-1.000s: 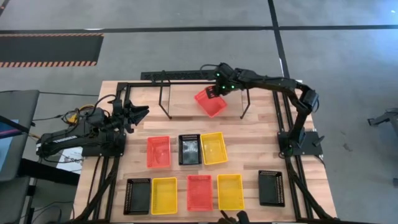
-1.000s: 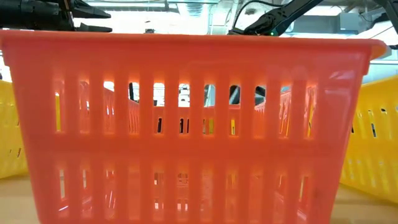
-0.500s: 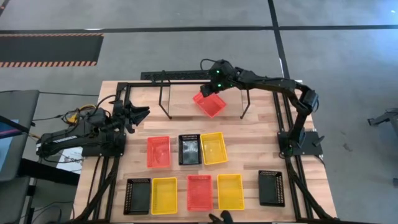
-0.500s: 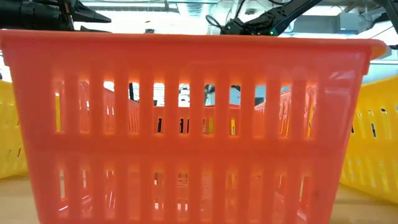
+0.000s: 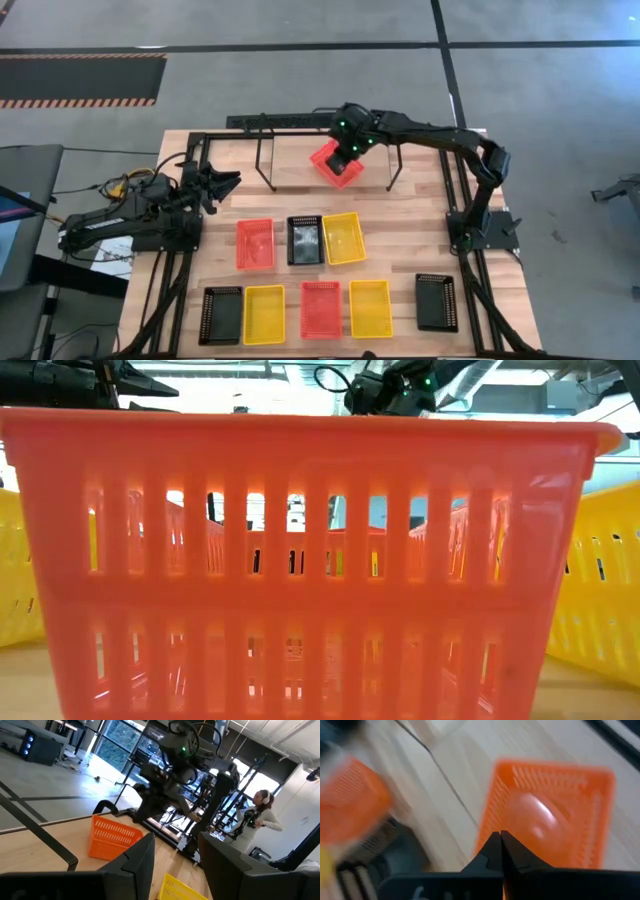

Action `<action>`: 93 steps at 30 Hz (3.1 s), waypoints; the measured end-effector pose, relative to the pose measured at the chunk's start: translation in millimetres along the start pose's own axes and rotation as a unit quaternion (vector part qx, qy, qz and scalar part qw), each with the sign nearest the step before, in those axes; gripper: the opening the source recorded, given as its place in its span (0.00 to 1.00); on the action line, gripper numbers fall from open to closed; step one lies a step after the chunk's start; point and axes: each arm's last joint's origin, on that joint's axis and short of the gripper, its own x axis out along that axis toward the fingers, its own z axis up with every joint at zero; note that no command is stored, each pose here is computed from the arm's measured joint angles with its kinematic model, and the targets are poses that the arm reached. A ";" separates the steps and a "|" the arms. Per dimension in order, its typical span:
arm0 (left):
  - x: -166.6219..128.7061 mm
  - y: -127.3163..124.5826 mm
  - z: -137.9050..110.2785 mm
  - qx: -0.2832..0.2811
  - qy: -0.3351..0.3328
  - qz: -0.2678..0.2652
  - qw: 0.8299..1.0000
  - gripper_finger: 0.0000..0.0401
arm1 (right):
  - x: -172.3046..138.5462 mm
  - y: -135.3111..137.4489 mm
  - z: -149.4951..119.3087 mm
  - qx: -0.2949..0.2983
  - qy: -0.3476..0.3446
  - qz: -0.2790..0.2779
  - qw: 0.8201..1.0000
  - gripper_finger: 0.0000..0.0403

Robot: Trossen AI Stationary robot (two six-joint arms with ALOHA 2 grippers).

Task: Stack baskets on shelf by color
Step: Put the top right orange bin on the shelf

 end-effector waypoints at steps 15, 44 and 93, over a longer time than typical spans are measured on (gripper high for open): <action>0.0 0.1 -0.2 0.000 0.001 0.001 1.000 0.35 | 2.5 -6.8 0.0 -0.010 0.003 -0.045 0.999 0.00; 0.0 0.1 -0.2 -0.011 0.001 0.001 1.000 0.35 | 77.9 -15.6 -28.3 -0.014 0.148 -0.117 0.982 0.00; -0.1 1.3 -2.3 -0.020 0.012 0.007 1.000 0.35 | 44.2 56.1 4.6 -0.127 0.039 0.088 0.987 0.00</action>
